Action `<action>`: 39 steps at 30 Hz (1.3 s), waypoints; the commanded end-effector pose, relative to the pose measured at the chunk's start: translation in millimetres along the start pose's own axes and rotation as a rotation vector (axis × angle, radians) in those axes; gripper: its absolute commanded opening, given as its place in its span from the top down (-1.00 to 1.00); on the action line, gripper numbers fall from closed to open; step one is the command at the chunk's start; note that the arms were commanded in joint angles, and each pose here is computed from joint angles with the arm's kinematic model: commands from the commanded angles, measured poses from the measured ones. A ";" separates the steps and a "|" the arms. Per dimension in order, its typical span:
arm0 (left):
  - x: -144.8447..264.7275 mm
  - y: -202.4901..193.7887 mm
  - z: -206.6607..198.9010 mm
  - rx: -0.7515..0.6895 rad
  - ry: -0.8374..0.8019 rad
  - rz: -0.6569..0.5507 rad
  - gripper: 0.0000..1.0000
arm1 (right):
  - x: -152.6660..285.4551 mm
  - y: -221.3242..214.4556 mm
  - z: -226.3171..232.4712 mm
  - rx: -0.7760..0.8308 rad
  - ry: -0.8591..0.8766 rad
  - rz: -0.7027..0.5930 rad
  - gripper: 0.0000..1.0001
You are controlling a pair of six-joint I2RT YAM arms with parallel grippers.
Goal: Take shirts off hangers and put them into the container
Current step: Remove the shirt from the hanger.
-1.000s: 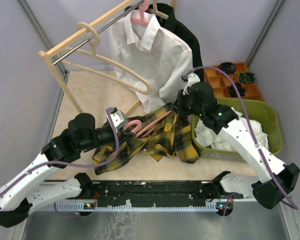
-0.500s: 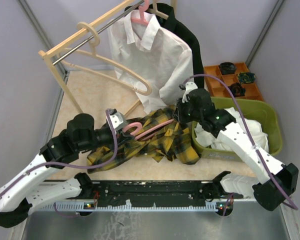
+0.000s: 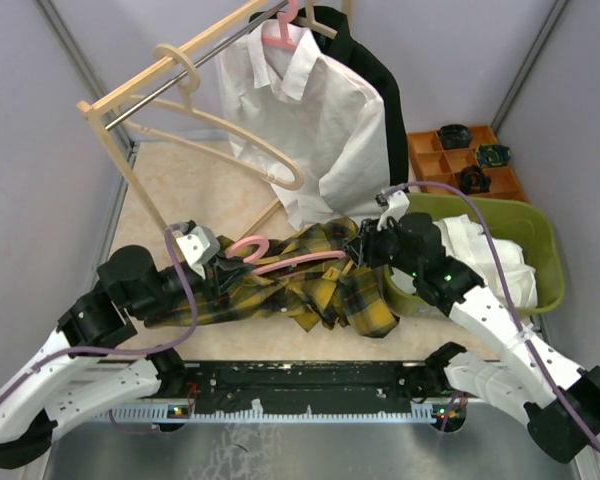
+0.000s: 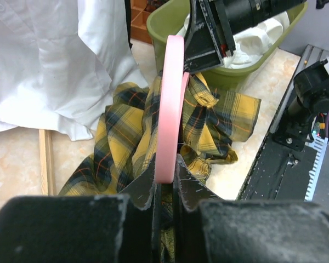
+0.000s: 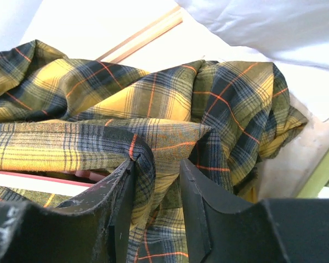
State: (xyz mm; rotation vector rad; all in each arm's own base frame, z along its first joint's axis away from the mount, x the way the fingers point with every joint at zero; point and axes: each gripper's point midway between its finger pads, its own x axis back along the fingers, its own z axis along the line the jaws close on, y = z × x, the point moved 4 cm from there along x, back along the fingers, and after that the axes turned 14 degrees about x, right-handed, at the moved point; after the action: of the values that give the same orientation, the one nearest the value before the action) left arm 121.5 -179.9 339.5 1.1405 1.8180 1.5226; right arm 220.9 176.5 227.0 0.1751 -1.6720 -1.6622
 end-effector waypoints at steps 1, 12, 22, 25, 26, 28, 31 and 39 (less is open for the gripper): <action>12.1 48.2 -12.5 0.016 -0.046 -0.245 1.00 | -5.4 -5.6 -7.3 -0.061 -0.030 -0.052 0.25; 16.5 44.7 -12.6 0.066 -0.056 -0.304 1.00 | -3.5 -22.0 22.4 -0.151 0.201 -0.182 0.11; 17.0 42.6 -9.4 0.102 -0.037 -0.322 1.00 | 7.9 -20.9 17.0 -0.163 0.147 -0.186 0.01; 11.9 46.4 -10.0 0.111 -0.032 -0.307 1.00 | 13.8 -19.2 19.0 -0.183 0.152 -0.189 0.00; 10.3 47.2 -10.7 0.109 -0.035 -0.301 1.00 | 15.2 -19.3 20.7 -0.193 0.163 -0.188 0.00; 10.2 51.6 -12.7 0.107 -0.045 -0.312 1.00 | 16.5 -21.3 23.6 -0.213 0.180 -0.172 -0.02; 12.2 56.4 -11.5 0.112 -0.036 -0.343 1.00 | 16.7 -26.9 24.2 -0.243 0.174 -0.123 -0.06; 15.5 58.0 -9.9 0.104 -0.028 -0.370 1.00 | 17.1 -35.2 23.6 -0.277 0.166 -0.112 -0.33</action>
State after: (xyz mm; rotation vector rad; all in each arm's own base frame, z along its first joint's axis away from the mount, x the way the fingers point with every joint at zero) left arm 122.8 -180.0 353.6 0.9959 1.9599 1.3314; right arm 182.8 181.5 199.0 0.2586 -1.3280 -1.8753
